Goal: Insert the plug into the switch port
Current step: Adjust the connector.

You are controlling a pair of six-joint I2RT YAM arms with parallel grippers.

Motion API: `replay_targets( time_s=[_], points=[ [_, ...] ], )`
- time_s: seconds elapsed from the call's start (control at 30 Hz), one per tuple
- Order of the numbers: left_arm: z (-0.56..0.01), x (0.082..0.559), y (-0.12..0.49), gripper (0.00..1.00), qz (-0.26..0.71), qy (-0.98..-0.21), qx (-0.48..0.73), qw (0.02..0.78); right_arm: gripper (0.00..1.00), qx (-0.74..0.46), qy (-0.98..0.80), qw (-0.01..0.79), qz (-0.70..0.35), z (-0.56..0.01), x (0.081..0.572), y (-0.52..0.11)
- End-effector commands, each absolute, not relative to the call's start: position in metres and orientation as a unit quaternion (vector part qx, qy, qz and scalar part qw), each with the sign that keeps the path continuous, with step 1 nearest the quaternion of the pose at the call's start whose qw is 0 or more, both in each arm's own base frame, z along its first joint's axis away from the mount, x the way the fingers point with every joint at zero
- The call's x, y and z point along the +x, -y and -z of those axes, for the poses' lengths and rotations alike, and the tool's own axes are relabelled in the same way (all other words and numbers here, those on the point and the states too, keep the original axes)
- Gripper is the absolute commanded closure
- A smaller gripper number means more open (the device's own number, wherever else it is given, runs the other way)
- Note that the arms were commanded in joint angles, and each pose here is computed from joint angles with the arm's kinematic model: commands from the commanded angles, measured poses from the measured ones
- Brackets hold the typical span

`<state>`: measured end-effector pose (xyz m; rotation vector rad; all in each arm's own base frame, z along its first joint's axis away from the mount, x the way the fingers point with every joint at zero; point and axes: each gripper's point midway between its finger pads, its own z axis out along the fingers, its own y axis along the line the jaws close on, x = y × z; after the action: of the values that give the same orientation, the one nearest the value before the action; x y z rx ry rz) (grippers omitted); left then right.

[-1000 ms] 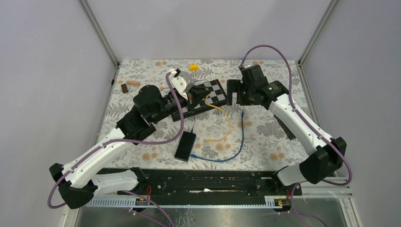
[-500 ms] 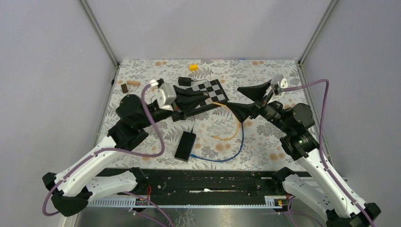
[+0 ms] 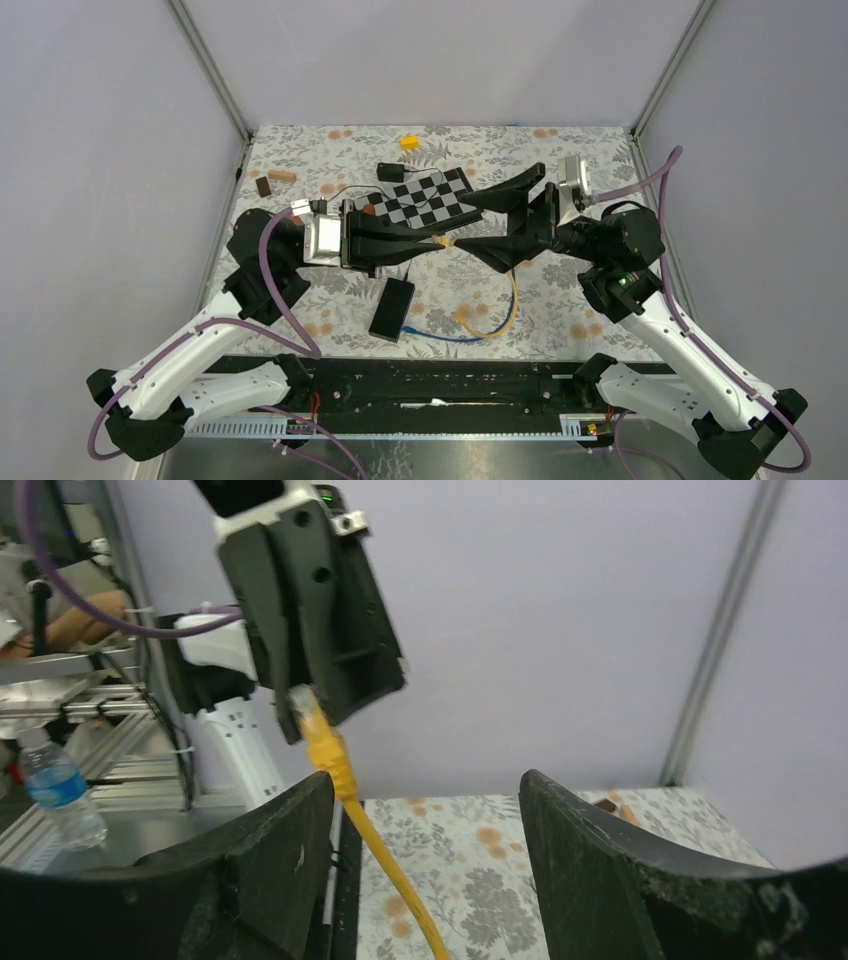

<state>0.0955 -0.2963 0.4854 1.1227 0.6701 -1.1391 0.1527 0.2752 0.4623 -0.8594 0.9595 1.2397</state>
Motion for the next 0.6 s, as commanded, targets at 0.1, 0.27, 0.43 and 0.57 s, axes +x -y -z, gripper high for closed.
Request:
replay_targets(
  time_s=[0.1, 0.27, 0.43, 0.57],
  points=[
    [-0.506, 0.074, 0.290, 1.00, 0.511, -0.229, 0.518, 0.646, 0.32, -0.438, -0.347, 0.622, -0.548, -0.482, 0.108, -0.290],
    [-0.507, 0.073, 0.290, 1.00, 0.511, -0.222, 0.517, 0.650, 0.45, -0.456, -0.346, 0.630, -0.524, -0.472, 0.101, -0.302],
    [-0.508, 0.074, 0.290, 1.00, 0.510, -0.220, 0.515, 0.653, 0.54, -0.462, -0.347, 0.634, -0.514, -0.468, 0.101, -0.308],
    [-0.509, 0.074, 0.290, 1.00, 0.509, -0.220, 0.514, 0.654, 0.60, -0.460, -0.347, 0.635, -0.514, -0.469, 0.101, -0.308]
  ],
)
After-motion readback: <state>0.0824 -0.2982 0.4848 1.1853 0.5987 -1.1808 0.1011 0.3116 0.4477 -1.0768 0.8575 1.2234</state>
